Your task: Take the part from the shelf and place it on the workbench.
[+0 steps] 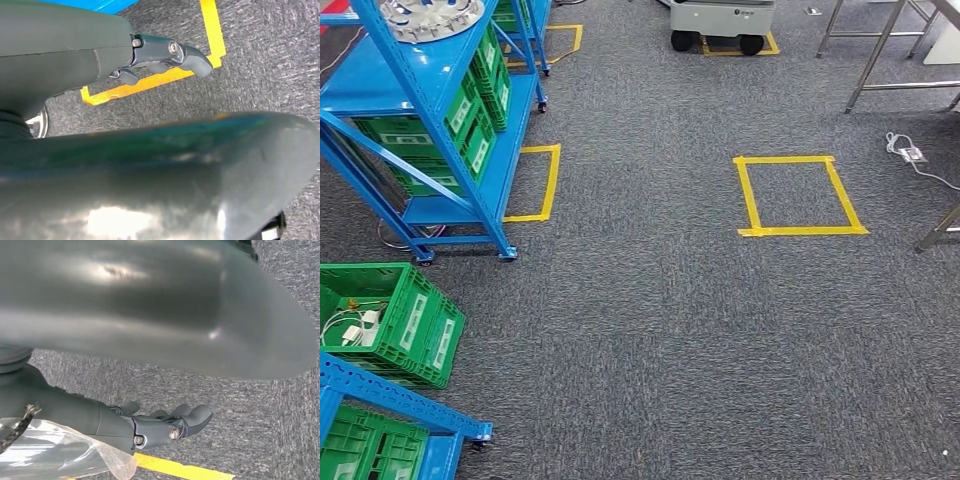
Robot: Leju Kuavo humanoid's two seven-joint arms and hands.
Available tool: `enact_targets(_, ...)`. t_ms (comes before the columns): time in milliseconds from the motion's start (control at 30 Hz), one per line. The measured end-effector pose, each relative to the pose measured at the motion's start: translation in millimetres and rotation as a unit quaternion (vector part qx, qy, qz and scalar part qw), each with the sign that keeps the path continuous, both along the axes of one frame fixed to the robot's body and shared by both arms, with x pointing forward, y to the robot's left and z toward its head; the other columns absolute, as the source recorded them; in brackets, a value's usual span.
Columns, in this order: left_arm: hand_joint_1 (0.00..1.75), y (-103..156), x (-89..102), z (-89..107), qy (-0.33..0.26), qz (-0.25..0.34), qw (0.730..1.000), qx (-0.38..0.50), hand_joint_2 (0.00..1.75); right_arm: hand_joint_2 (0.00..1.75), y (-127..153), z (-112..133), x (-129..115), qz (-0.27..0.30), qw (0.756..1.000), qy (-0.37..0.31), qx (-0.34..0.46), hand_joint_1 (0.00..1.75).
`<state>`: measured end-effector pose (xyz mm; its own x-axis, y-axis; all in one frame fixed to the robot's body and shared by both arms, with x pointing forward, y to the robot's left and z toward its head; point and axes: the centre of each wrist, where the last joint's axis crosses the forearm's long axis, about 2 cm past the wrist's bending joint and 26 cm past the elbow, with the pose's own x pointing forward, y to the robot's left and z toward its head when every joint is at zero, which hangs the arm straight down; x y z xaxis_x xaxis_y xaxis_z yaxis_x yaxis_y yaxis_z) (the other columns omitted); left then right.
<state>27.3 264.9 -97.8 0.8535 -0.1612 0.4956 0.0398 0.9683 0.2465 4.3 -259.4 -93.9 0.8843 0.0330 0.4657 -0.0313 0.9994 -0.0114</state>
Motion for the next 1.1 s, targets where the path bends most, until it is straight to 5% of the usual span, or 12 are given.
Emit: enact_targets(1100, 0.00, -8.5, 1.9, 9.0, 0.030, 0.005, 1.000, -0.003, 0.00, 0.00, -2.3, -0.9, 2.1, 0.001, 1.000, 0.004, 0.003, 0.00)
